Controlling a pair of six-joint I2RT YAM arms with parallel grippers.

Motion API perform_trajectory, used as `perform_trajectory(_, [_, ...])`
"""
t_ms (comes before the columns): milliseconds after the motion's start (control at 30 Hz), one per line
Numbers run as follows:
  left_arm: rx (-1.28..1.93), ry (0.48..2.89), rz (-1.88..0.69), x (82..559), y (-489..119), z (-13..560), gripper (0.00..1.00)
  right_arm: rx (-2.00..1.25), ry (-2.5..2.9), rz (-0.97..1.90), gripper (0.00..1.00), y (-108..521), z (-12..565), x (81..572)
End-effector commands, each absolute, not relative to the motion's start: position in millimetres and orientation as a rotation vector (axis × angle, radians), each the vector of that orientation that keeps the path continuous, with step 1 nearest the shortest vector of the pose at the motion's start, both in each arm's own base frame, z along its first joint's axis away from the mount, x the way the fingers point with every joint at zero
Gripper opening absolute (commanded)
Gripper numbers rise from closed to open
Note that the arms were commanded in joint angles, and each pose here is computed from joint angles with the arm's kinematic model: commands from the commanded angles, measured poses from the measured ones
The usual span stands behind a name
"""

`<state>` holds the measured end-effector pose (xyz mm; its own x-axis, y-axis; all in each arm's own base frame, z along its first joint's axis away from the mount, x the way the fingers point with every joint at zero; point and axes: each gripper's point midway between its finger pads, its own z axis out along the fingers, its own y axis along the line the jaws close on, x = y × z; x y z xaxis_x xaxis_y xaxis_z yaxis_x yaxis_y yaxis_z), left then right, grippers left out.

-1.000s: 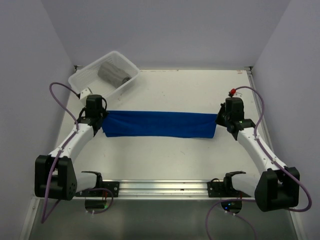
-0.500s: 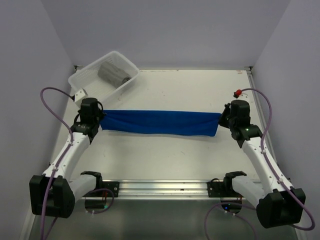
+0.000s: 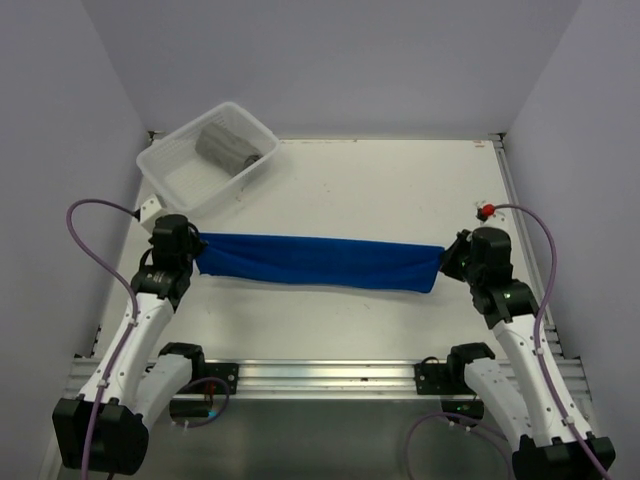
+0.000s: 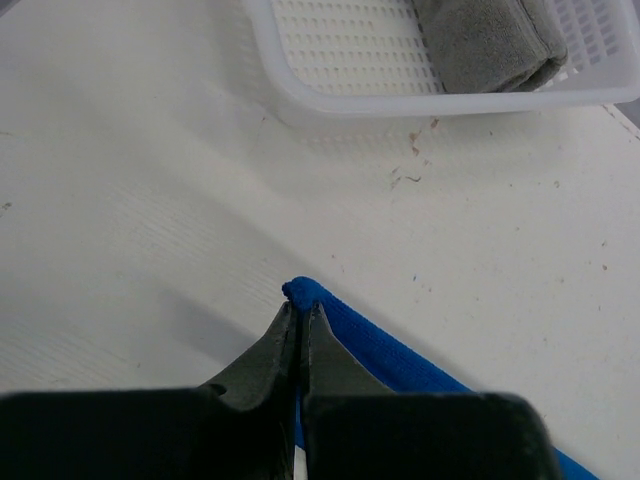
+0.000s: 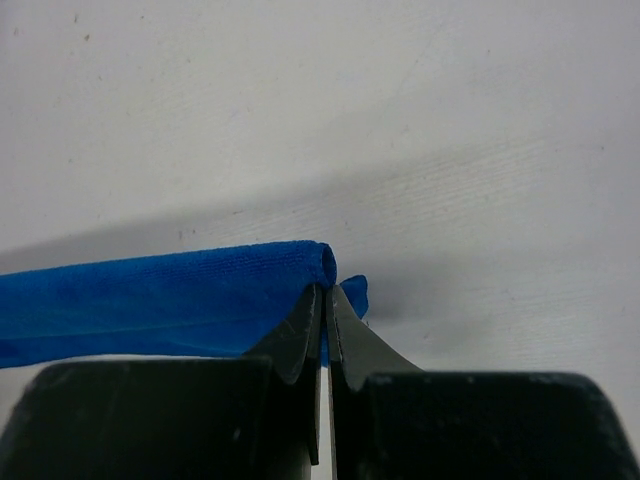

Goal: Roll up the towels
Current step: Fold the towel

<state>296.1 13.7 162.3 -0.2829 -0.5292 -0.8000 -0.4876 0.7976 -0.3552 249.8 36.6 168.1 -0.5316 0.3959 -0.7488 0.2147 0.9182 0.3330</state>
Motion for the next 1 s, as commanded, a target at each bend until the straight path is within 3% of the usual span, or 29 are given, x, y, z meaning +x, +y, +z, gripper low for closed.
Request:
perform_trajectory(0, [-0.82,1.929,-0.036,288,19,154,0.0,0.466,2.162,0.253,0.0,35,159,237])
perform_trajectory(300, [-0.829,1.952,-0.013,294,19,136,0.0,0.509,2.215,0.212,0.0,32,138,246])
perform_trajectory(967, [-0.788,2.029,0.045,362,15,104,0.0,0.544,2.298,0.069,0.0,27,97,325])
